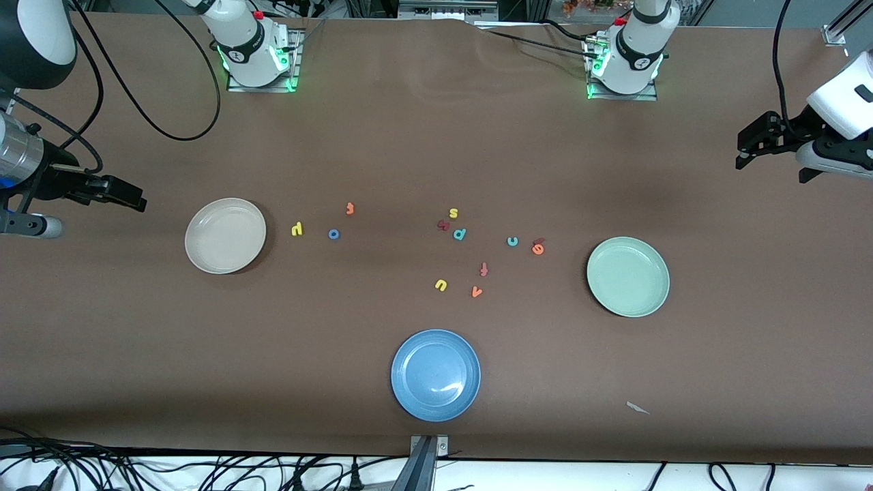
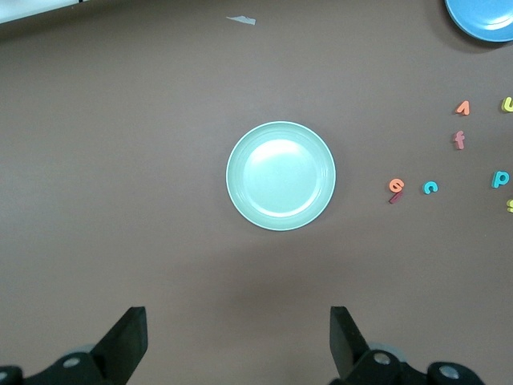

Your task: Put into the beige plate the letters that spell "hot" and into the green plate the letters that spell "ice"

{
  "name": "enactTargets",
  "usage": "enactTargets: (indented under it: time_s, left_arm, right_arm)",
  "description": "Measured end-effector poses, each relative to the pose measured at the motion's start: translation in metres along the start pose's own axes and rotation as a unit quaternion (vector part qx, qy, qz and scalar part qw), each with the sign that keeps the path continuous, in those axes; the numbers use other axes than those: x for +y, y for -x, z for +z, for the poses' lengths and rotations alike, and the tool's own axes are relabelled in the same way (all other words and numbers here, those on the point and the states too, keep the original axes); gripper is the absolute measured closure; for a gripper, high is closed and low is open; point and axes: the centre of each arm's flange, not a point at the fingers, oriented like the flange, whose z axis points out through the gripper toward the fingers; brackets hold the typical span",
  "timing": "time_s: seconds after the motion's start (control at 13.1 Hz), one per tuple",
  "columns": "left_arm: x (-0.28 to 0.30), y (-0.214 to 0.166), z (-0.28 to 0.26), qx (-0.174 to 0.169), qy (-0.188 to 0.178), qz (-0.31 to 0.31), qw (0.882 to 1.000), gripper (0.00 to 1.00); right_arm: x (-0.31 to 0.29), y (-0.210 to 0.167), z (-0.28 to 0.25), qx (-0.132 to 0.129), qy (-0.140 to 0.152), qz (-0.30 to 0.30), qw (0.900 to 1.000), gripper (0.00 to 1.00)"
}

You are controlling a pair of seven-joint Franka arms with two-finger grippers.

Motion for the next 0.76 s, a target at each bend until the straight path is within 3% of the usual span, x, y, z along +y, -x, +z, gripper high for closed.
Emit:
enactTargets:
  time_s: [0.76]
  left_arm:
    - [0.019, -0.004, 0.002, -0.002, 0.001, -0.009, 1.000, 0.00]
  right_arm:
    - [0.000, 0.000, 0.001, -0.002, 0.000, 0.000, 1.000, 0.00]
